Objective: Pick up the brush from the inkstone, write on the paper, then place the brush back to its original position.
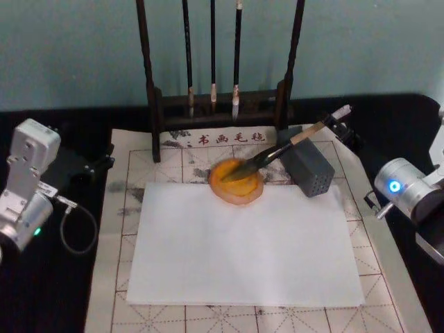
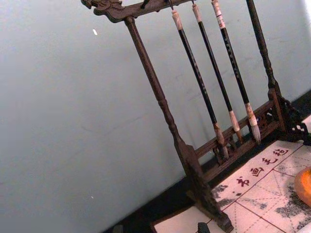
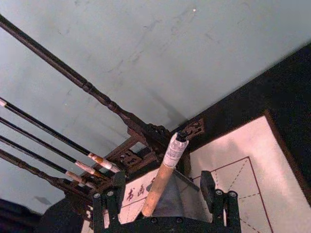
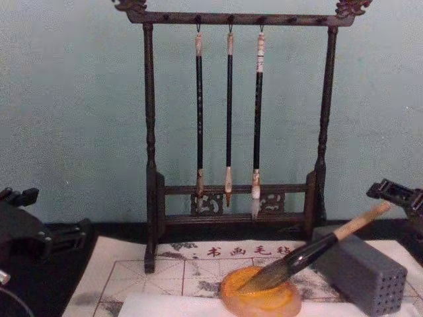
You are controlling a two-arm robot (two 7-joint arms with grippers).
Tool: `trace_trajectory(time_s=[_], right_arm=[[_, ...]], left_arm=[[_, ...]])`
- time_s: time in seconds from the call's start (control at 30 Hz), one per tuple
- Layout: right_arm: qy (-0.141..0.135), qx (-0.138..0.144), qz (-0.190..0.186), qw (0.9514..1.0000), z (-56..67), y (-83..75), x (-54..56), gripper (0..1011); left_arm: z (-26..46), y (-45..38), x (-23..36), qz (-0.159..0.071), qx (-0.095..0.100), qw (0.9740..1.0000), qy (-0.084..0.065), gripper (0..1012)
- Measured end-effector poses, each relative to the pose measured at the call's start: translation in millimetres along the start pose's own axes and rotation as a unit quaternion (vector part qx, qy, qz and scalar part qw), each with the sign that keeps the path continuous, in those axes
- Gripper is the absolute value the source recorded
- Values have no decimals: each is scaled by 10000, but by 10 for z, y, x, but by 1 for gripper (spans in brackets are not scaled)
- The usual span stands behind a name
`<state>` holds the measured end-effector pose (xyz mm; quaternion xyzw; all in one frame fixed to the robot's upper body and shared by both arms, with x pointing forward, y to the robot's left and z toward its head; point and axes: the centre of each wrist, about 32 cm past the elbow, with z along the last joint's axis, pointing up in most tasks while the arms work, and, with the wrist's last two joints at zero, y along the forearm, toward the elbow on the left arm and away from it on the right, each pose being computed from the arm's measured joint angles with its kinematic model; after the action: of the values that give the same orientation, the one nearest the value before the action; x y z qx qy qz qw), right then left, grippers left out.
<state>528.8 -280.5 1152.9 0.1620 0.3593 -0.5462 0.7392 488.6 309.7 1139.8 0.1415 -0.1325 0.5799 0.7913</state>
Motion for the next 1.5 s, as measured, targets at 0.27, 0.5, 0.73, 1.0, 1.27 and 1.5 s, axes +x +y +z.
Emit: trace_trajectory(time_s=[0.27, 0.5, 0.73, 1.0, 1.27, 1.5], right_arm=[[79, -50, 8, 10000, -3, 99, -22, 1000], [162, -66, -1, 9998, -9, 190, -24, 1000], [285, -45, 18, 9996, -15, 250, -32, 1000], [512, -38, 1, 9987, -28, 280, -55, 1000], [711, -28, -26, 9975, -52, 275, -69, 1000], [807, -26, -45, 9967, -60, 273, -79, 1000]], left_arm=[[0, 0, 0, 0, 0, 10000, 0, 1001], [0, 0, 0, 0, 0, 10000, 0, 1001], [0, 0, 0, 0, 0, 10000, 0, 1001], [0, 0, 0, 0, 0, 10000, 0, 1001], [0, 0, 0, 0, 0, 10000, 0, 1001], [0, 0, 0, 0, 0, 10000, 0, 1001]])
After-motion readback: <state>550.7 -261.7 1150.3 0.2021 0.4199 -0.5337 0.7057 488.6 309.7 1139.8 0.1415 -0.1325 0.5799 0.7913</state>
